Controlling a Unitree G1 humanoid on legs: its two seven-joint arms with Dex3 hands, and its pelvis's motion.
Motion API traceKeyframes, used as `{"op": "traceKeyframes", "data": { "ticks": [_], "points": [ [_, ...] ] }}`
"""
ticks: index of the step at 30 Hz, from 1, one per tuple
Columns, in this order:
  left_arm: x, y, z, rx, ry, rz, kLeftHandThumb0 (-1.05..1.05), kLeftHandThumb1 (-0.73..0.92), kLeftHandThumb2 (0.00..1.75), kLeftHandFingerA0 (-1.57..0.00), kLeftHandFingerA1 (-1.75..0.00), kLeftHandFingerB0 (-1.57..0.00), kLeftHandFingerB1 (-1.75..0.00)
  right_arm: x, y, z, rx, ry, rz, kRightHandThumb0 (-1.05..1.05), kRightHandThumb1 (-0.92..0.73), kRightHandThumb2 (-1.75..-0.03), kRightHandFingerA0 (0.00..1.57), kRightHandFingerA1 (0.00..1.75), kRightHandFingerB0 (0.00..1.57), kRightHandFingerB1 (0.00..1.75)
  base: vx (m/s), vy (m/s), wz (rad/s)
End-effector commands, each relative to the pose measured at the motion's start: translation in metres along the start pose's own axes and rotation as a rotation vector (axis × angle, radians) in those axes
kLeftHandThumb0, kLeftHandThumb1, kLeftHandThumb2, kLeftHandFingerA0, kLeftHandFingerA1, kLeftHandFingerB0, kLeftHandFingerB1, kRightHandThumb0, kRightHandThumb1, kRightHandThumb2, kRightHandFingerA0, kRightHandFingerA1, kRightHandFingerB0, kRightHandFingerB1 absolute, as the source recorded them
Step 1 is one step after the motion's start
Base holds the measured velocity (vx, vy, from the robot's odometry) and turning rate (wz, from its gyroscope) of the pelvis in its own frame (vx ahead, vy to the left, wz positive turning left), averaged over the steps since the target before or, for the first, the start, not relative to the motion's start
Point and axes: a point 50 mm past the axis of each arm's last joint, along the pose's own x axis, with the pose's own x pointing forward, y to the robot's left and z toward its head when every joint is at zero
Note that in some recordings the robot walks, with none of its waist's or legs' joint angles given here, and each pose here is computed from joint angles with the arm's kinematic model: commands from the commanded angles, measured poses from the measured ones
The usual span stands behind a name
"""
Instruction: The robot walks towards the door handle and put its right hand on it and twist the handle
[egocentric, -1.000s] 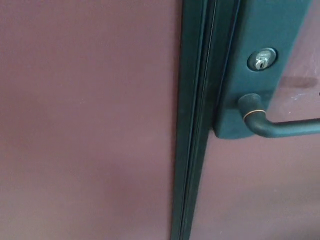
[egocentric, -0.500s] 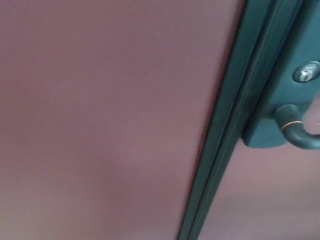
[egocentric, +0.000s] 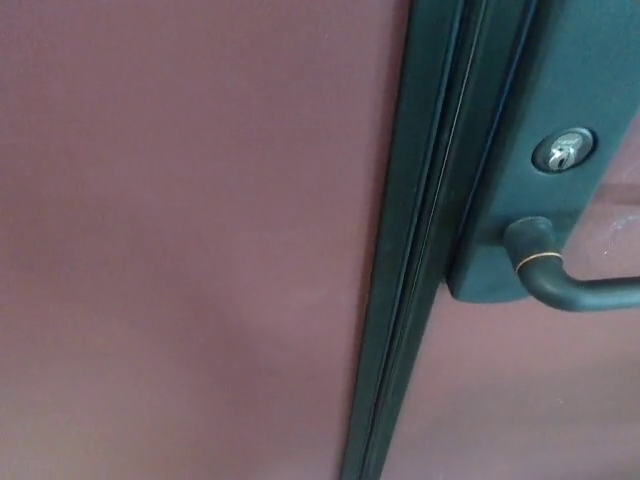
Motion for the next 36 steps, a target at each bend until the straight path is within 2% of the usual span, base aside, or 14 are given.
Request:
{"op": "traceKeyframes", "data": {
  "ticks": [1,14,21,24,36],
  "points": [
    [-0.003,-0.006,-0.012,0.012,0.028,-0.028,-0.41,0.49,0.76,-0.69,-0.60,-0.47,-0.51,-0.002,0.000,-0.011,-0.007,0.024,0.010,-0.29,-0.69,-0.61,0.77,0.55,0.58,0.44,0.00,0.000,0.00],
    [-0.008,-0.011,-0.032,0.044,0.081,-0.044,-0.41,0.49,0.76,-0.68,-0.60,-0.46,-0.51,-0.006,0.004,-0.030,-0.060,0.068,0.016,-0.29,-0.69,-0.60,0.77,0.55,0.61,0.45,0.00,-0.210,0.10],
    [-0.008,-0.011,-0.031,0.059,0.082,-0.054,-0.41,0.49,0.76,-0.68,-0.60,-0.47,-0.51,-0.007,0.005,-0.032,-0.023,0.065,-0.006,-0.31,-0.66,-0.59,0.78,0.54,0.56,0.43,0.01,0.037,-0.02],
    [-0.008,-0.011,-0.031,0.061,0.084,-0.053,-0.41,0.49,0.76,-0.68,-0.60,-0.47,-0.51,-0.007,0.005,-0.033,-0.030,0.058,-0.004,-0.31,-0.66,-0.59,0.78,0.53,0.56,0.42,-0.03,0.274,0.09],
    [-0.008,-0.012,-0.031,0.066,0.078,-0.052,-0.41,0.49,0.76,-0.70,-0.61,-0.47,-0.51,-0.007,0.006,-0.033,-0.055,0.066,-0.007,-0.30,-0.65,-0.59,0.79,0.55,0.59,0.44,0.01,-0.006,0.02]
  ]
}}
